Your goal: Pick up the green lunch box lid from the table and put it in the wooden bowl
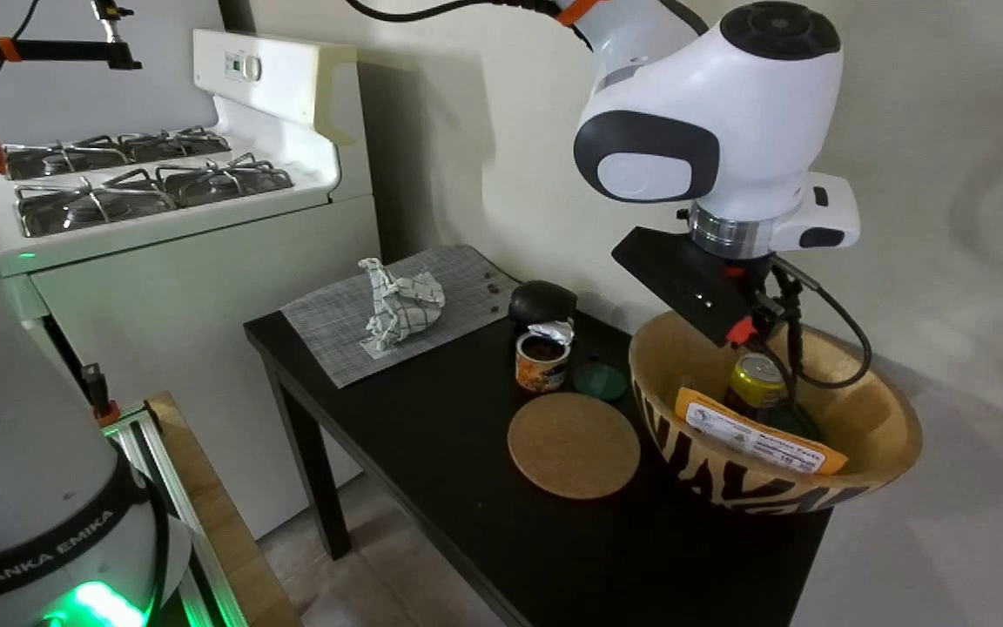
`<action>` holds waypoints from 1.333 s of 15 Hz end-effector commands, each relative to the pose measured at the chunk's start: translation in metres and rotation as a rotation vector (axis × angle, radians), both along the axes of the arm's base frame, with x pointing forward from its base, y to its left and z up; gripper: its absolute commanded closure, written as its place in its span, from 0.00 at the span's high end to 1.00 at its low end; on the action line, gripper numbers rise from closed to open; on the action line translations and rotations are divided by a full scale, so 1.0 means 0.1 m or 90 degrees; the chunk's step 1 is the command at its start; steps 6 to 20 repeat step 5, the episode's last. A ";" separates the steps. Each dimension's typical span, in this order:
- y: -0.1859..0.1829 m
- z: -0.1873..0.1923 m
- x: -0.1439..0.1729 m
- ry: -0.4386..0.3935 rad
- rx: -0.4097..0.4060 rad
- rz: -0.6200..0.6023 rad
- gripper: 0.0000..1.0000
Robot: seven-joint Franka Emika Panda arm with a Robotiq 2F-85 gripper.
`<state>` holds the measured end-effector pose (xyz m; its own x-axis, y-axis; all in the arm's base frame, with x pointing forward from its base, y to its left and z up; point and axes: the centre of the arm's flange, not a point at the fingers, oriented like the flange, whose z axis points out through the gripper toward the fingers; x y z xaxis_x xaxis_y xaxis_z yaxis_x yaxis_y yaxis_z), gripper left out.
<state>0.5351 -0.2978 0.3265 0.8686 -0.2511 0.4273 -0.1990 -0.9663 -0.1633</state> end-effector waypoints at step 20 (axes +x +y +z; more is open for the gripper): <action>0.44 0.19 0.21 -0.020 -0.021 0.116 1.00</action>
